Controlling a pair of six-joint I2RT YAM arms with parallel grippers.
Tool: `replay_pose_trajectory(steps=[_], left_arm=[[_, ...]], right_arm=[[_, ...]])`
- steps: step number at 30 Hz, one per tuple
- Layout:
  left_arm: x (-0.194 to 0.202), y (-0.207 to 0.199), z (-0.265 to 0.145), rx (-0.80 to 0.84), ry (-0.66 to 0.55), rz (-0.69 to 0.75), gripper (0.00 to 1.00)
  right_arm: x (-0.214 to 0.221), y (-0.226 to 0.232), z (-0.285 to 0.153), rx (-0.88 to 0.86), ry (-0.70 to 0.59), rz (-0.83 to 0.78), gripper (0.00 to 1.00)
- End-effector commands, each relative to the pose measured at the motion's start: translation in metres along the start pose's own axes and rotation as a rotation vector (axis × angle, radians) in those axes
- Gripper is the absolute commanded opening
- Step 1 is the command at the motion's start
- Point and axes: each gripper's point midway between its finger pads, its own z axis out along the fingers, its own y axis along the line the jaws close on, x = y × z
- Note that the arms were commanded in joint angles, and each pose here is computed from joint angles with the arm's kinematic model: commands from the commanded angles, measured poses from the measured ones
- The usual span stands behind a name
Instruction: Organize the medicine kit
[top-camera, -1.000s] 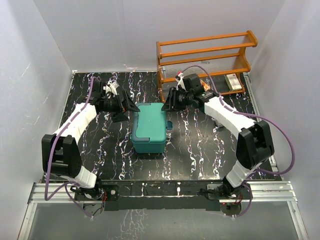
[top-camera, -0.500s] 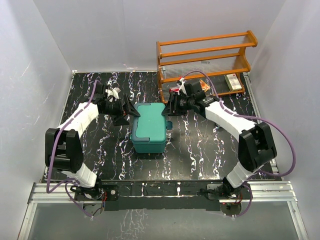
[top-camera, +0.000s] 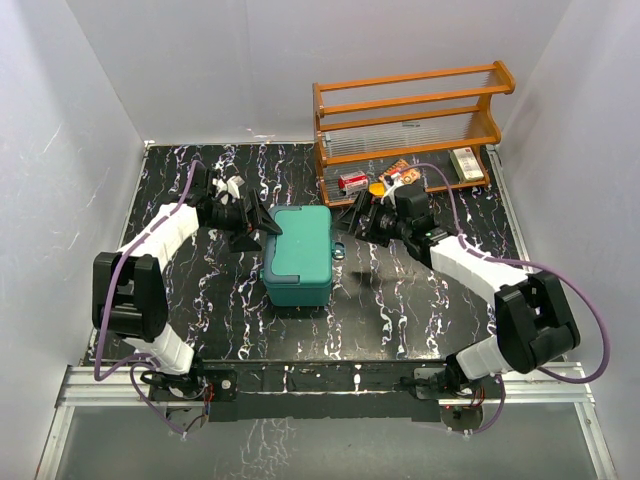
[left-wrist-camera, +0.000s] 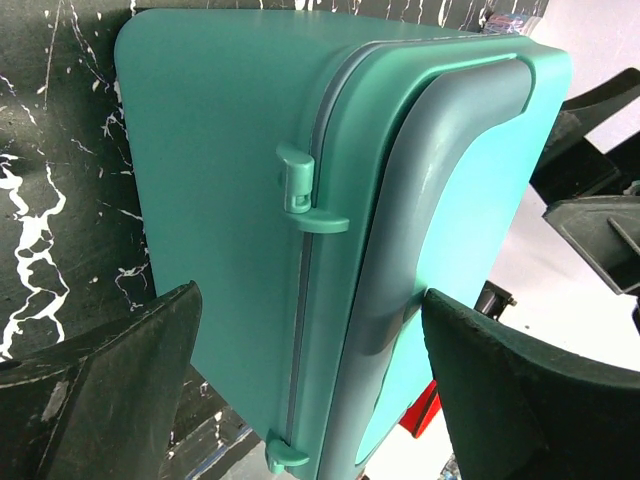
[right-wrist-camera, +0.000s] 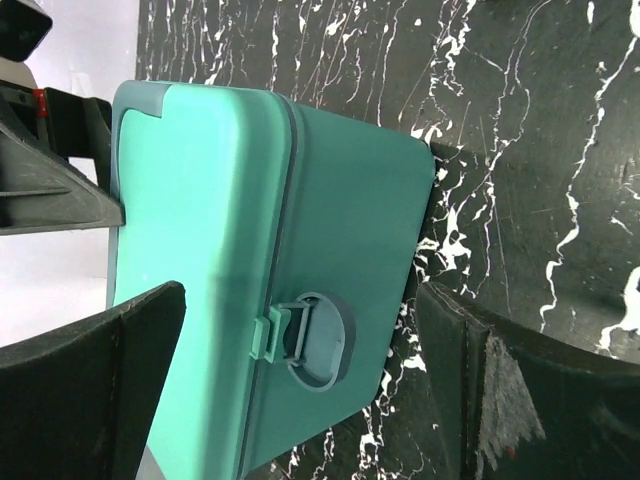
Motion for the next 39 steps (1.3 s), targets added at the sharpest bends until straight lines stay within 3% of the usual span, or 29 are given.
replay_pose_trajectory(steps=[1, 8, 16, 22, 35, 39], left_arm=[[0.000, 0.003, 0.000, -0.038, 0.014, 0.012, 0.89], [-0.005, 0.002, 0.001, -0.038, 0.012, 0.003, 0.89], [-0.005, 0.000, 0.000, -0.040, 0.012, -0.003, 0.88], [-0.005, -0.002, -0.002, -0.039, 0.010, -0.003, 0.88], [0.001, -0.002, -0.003, -0.038, 0.004, -0.007, 0.87], [0.001, -0.003, -0.003, -0.039, -0.001, -0.005, 0.87]], right_arm=[[-0.018, 0.034, 0.003, -0.203, -0.087, 0.018, 0.98], [-0.003, 0.041, 0.010, -0.336, -0.047, 0.089, 0.98], [0.012, 0.038, 0.009, -0.357, 0.002, 0.109, 0.97], [0.016, 0.033, 0.004, -0.281, 0.043, 0.088, 0.86], [0.022, 0.045, -0.005, -0.310, 0.117, 0.063, 0.85], [0.020, 0.048, -0.006, -0.309, 0.133, 0.069, 0.76]])
